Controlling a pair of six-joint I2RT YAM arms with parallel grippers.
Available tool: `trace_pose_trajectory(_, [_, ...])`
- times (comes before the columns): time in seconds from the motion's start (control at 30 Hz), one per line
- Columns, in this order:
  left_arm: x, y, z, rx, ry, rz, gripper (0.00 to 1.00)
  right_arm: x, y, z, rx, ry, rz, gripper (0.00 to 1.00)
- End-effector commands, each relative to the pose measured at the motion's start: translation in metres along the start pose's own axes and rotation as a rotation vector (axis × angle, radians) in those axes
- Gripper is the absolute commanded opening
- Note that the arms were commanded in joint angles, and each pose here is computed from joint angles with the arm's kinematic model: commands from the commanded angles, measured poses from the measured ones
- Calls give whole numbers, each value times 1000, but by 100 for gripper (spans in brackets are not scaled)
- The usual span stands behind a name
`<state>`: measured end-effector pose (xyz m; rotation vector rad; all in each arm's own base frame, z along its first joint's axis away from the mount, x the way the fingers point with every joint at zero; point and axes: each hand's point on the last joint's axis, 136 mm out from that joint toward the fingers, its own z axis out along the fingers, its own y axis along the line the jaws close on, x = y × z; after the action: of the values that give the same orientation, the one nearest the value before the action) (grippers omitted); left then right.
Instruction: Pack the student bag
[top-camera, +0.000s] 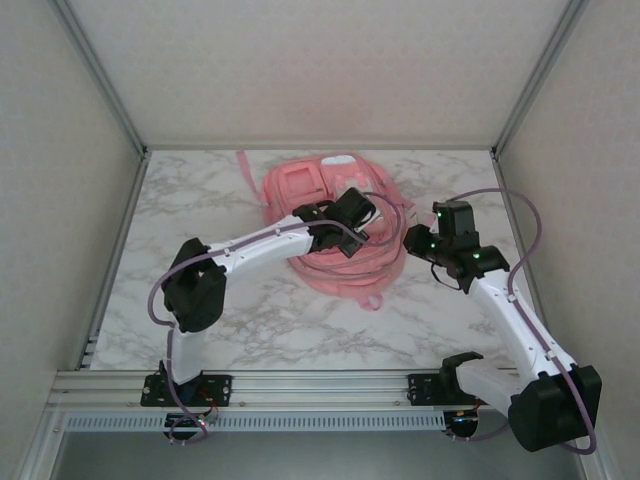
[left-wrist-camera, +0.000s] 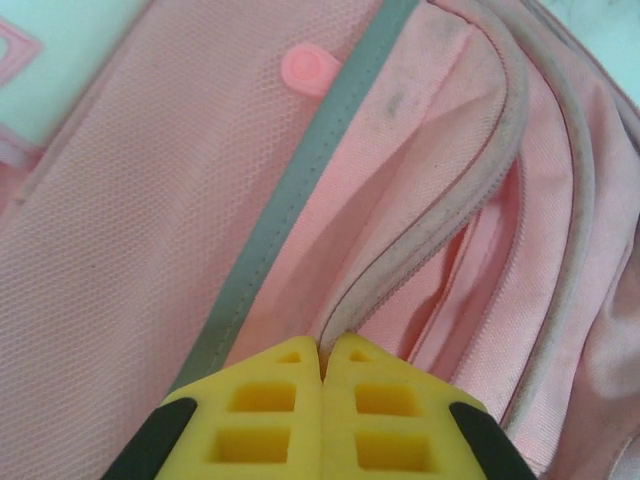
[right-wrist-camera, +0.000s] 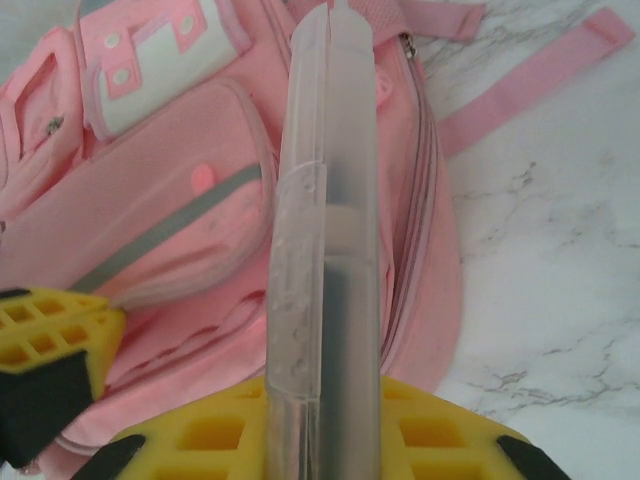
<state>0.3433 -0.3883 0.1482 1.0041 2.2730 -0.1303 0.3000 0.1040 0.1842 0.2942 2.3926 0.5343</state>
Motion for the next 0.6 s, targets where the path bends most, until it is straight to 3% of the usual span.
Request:
trace_pose_trajectory(0.0, [-24, 34, -25, -14, -74, -137, 0, 3, 6, -1, -55, 3, 19, 11])
trace_pose_trajectory(0.27, [-45, 75, -36, 77, -155, -415, 0, 30, 36, 10, -277, 116, 86, 12])
trace_pose_trajectory(0.47, [-49, 76, -32, 112, -156, -456, 0, 33, 75, 21, -508, 165, 134, 12])
trace_pose_trajectory(0.57, [-51, 74, -34, 130, -163, -469, 0, 34, 85, 30, -533, 197, 135, 12])
